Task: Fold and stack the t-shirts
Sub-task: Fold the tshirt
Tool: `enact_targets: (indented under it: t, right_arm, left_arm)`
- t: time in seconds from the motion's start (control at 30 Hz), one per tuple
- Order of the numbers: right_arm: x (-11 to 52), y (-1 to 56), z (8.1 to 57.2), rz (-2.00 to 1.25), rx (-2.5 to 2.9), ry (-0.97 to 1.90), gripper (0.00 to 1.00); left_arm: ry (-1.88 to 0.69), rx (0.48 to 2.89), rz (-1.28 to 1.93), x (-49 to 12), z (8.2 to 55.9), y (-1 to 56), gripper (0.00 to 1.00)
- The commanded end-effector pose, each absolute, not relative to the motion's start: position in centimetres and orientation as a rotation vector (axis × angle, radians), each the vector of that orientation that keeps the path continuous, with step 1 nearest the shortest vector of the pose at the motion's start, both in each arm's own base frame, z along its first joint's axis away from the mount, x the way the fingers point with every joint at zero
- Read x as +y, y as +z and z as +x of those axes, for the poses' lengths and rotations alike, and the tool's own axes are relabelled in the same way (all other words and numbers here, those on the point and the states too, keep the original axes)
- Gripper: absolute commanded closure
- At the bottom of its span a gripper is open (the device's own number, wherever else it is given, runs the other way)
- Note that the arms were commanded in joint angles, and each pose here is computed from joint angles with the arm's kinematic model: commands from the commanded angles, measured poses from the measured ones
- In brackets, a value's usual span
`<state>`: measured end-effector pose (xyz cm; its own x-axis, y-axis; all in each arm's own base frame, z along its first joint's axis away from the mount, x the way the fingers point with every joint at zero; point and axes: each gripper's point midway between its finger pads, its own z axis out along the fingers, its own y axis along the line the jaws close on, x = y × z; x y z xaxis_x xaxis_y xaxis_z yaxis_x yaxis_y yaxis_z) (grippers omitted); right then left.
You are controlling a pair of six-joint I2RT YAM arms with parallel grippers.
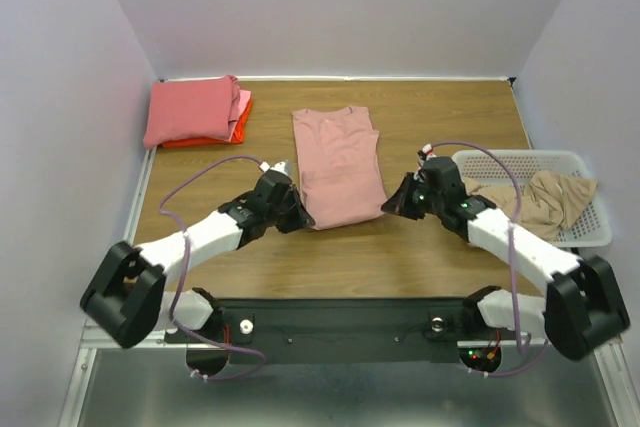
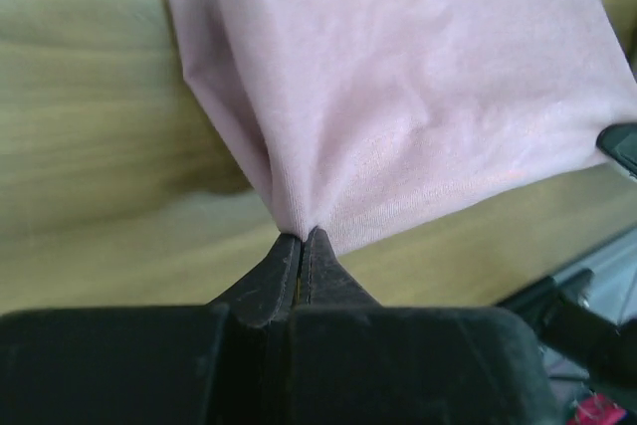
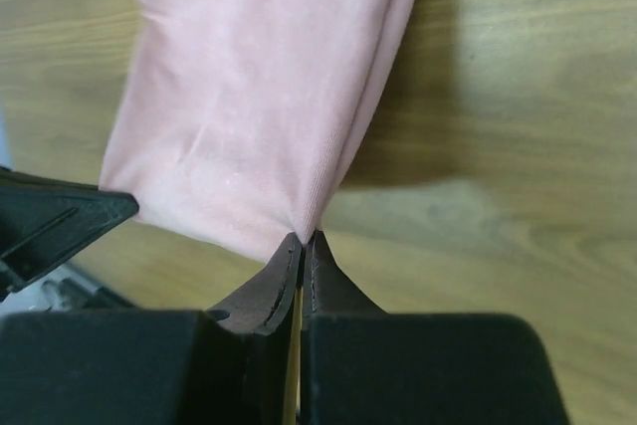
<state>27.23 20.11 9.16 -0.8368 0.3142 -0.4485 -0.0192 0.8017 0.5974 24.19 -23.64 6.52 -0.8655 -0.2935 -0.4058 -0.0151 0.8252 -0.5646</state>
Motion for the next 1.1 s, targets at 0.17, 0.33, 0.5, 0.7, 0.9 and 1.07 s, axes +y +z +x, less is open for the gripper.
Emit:
enact_targets:
  t: [0.17, 0.33, 0.5, 0.7, 0.9, 1.07]
  right_arm:
    - [18.7, 18.8, 25.1, 0.138, 2.210, 0.877, 1.00]
    - [18.1, 21.3, 27.5, 0.186, 2.159, 0.799, 1.00]
    - [17.8, 23.1, 31.2, 0.226, 2.120, 0.691, 1.00]
    - [17.0, 23.4, 35.2, 0.282, 2.102, 0.551, 1.00]
    - [16.8, 22.7, 38.6, 0.304, 2.121, 0.481, 1.00]
    - [16.4, 22.7, 40.9, 0.318, 2.115, 0.450, 1.00]
  left_arm:
    - [-0.859, 2.362, -0.212, -23.9, 21.9, 14.6, 1.00]
    - [-0.814, 2.296, -0.267, -24.1, 24.2, 17.6, 1.00]
    - [-0.746, 2.261, -0.314, -24.1, 27.9, 19.0, 1.00]
    - [-0.704, 2.243, -0.319, -23.9, 32.2, 19.8, 1.00]
    - [-0.682, 2.210, -0.330, -23.0, 36.3, 20.7, 1.00]
    - [-0.675, 2.223, -0.273, -23.7, 38.8, 20.8, 1.00]
